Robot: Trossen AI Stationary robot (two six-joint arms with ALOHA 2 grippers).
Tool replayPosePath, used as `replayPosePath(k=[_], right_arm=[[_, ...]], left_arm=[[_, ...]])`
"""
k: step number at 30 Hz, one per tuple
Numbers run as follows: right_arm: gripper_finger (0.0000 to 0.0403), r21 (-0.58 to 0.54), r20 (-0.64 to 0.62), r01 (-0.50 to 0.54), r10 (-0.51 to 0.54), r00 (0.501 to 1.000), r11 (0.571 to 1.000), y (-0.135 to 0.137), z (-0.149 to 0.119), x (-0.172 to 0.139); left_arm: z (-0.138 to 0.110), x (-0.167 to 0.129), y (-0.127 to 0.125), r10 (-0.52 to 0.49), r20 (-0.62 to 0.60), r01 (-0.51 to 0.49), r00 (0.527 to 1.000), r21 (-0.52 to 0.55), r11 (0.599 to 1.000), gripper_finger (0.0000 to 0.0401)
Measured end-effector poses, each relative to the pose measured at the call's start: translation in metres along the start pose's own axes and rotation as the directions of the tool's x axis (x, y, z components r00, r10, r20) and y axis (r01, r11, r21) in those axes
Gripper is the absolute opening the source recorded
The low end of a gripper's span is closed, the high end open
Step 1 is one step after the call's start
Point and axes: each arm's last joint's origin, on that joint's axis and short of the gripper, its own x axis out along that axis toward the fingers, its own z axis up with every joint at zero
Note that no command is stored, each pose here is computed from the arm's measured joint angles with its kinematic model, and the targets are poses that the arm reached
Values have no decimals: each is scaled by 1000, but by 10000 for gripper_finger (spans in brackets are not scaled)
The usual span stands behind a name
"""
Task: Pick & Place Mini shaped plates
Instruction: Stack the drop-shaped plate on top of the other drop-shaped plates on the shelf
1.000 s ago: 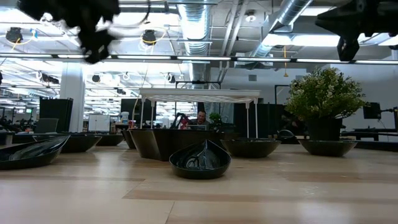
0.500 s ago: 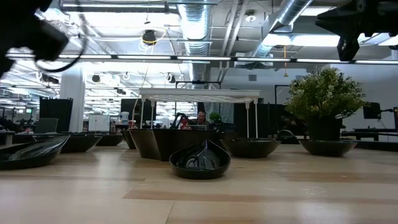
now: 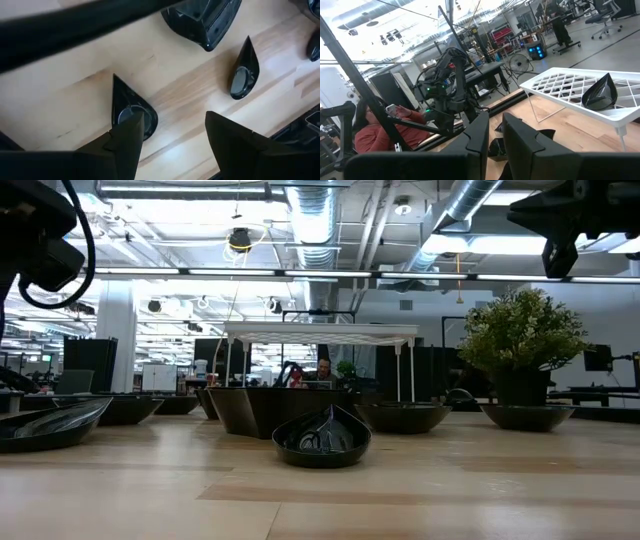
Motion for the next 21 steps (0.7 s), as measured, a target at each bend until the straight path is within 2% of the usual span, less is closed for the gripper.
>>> replayPosePath(k=[5, 10, 16, 21], right_arm=[[50, 1, 0, 0, 0, 1000, 1000, 0, 0, 0], [50, 1, 0, 0, 0, 1000, 1000, 0, 0, 0], [50, 1, 0, 0, 0, 1000, 1000, 0, 0, 0], [50, 1, 0, 0, 0, 1000, 1000, 0, 0, 0]], left_arm=[[0, 2, 2, 11, 4, -11, 1000, 13, 1000, 214], [-3, 14, 15, 54, 4, -54, 999, 47, 997, 214], [-9, 21, 24, 101, -94, -95, 990, 64, 993, 214], [-12, 21, 23, 96, -108, -88, 989, 76, 993, 214]])
